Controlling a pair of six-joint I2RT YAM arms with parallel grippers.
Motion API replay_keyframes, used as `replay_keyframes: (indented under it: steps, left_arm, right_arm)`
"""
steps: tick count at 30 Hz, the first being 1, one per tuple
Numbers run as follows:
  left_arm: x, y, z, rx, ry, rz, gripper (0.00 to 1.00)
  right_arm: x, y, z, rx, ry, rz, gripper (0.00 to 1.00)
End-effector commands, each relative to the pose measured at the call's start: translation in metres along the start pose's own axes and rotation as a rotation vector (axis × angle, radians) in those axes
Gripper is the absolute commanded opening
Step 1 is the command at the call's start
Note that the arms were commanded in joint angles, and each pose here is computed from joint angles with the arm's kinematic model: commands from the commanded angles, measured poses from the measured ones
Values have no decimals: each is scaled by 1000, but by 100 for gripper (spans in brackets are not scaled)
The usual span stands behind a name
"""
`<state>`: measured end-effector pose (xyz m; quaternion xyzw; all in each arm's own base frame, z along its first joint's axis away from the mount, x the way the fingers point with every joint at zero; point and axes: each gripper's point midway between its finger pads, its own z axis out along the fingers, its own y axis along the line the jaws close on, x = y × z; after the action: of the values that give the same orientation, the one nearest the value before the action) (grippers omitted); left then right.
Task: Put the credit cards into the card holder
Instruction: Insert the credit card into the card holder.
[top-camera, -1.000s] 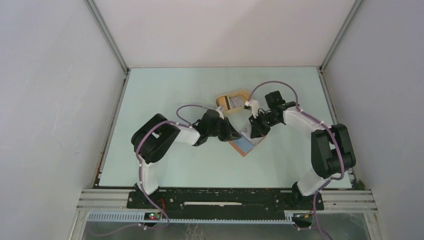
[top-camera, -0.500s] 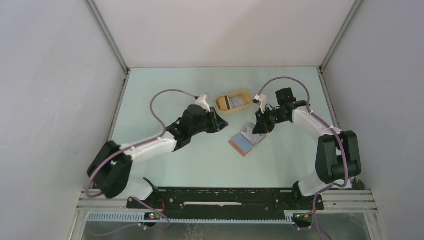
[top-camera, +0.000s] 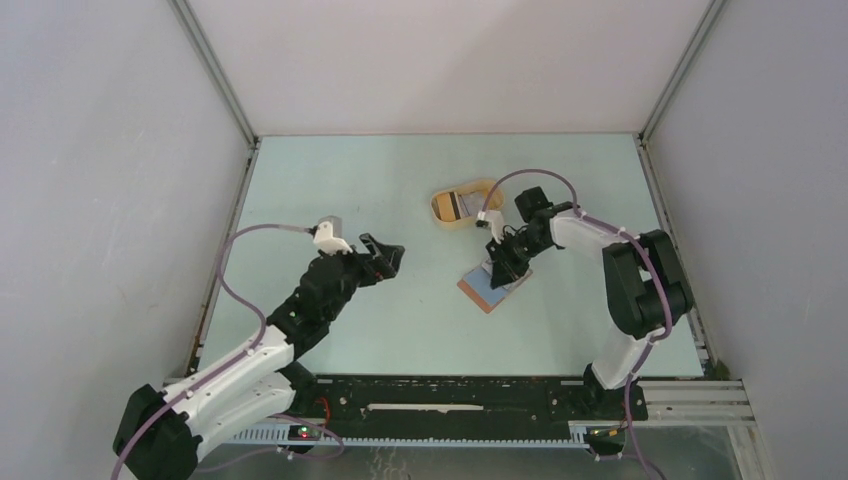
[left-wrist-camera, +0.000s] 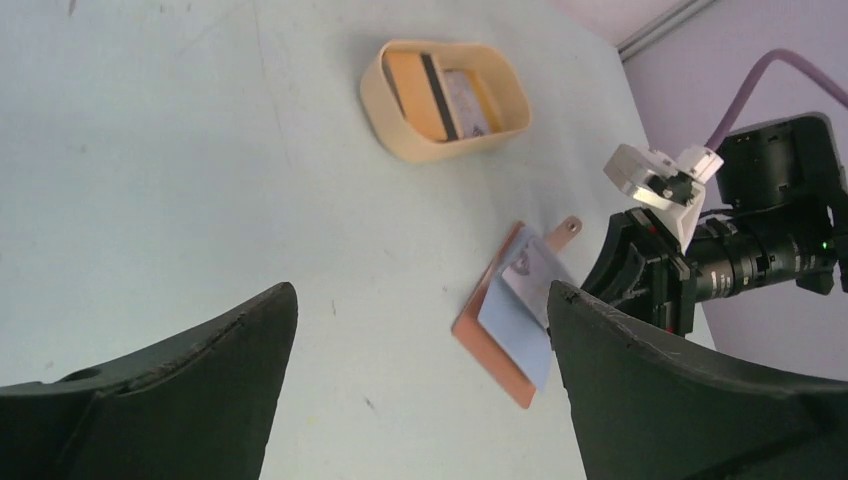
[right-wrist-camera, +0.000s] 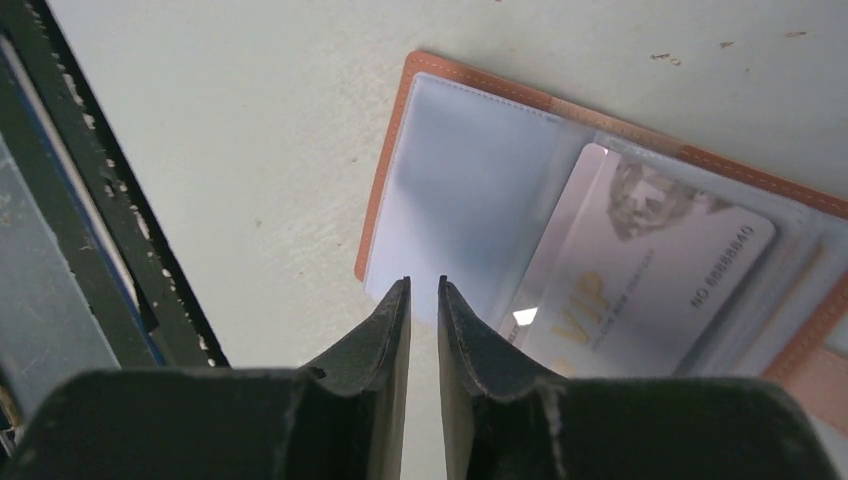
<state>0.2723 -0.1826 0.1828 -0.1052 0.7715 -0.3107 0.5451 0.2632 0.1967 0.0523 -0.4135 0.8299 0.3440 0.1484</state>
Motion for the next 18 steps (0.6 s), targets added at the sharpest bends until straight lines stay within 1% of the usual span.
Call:
replay_keyframes:
  steps: [1,6,10,14,18]
  left_arm:
    - [19,3,-5,50,31,-93,100]
    - [55,-1,-1,120,141,-176,96]
    - [73,-13,8,168,228,-175,95]
    - [93,-28,21,211,329,-183,94]
    - [114,-50,29,282,414,-221,92]
  right_arm:
    - [-3,-15,8,92,71,-6,24]
    - [7,-24,20,123,142,18,24]
    - [10,-19,29,86,176,43,24]
    - [-6,-11,17,39,100,52,24]
    - [-24,3,-5,-30,-7,26,28]
